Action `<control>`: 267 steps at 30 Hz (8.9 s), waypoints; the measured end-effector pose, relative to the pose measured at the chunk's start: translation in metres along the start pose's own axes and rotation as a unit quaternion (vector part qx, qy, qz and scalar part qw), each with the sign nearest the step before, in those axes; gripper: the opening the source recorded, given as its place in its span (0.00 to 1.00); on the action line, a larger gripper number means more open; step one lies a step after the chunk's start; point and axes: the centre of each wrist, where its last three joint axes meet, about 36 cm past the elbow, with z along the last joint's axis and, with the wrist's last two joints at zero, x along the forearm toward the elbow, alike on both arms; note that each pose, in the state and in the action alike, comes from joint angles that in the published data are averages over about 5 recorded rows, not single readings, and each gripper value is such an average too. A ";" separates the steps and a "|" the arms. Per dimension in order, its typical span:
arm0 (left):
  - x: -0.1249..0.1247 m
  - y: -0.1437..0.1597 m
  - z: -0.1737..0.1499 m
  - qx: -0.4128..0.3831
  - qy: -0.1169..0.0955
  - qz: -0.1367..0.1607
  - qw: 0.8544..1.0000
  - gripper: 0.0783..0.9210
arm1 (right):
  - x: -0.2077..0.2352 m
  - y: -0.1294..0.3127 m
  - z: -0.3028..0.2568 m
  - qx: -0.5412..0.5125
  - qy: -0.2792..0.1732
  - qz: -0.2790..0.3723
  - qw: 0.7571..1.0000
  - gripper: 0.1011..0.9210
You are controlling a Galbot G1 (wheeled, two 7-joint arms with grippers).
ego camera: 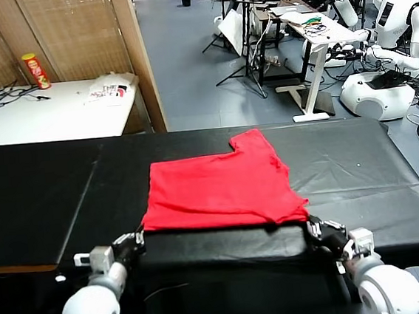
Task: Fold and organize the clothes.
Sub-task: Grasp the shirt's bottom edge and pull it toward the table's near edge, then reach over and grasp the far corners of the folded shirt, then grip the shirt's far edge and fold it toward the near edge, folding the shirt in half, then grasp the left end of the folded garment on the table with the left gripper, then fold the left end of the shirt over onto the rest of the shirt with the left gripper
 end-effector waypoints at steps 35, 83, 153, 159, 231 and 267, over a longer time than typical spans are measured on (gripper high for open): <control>-0.060 0.038 -0.110 0.072 -0.069 0.016 0.995 0.85 | -0.152 -0.033 -0.148 -0.016 -0.156 0.033 0.987 0.85; -0.227 0.061 -0.122 0.082 0.053 0.025 0.995 0.07 | -0.331 -0.010 -0.180 -0.073 -0.032 -0.002 0.997 0.03; -0.012 0.013 -0.054 -0.023 0.018 0.015 0.999 0.69 | -0.045 -0.033 -0.085 -0.008 -0.053 -0.056 0.997 0.80; -0.028 0.014 -0.060 -0.001 -0.022 0.010 1.000 0.85 | -0.072 -0.035 -0.092 -0.010 -0.097 -0.018 0.995 0.85; -0.070 0.008 -0.012 0.092 -0.049 -0.009 0.995 0.85 | -0.083 0.001 -0.068 -0.052 -0.153 -0.009 0.987 0.85; -0.056 0.053 0.015 -0.108 -0.062 -0.105 0.987 0.10 | -0.076 0.008 -0.066 -0.031 -0.179 -0.005 0.983 0.85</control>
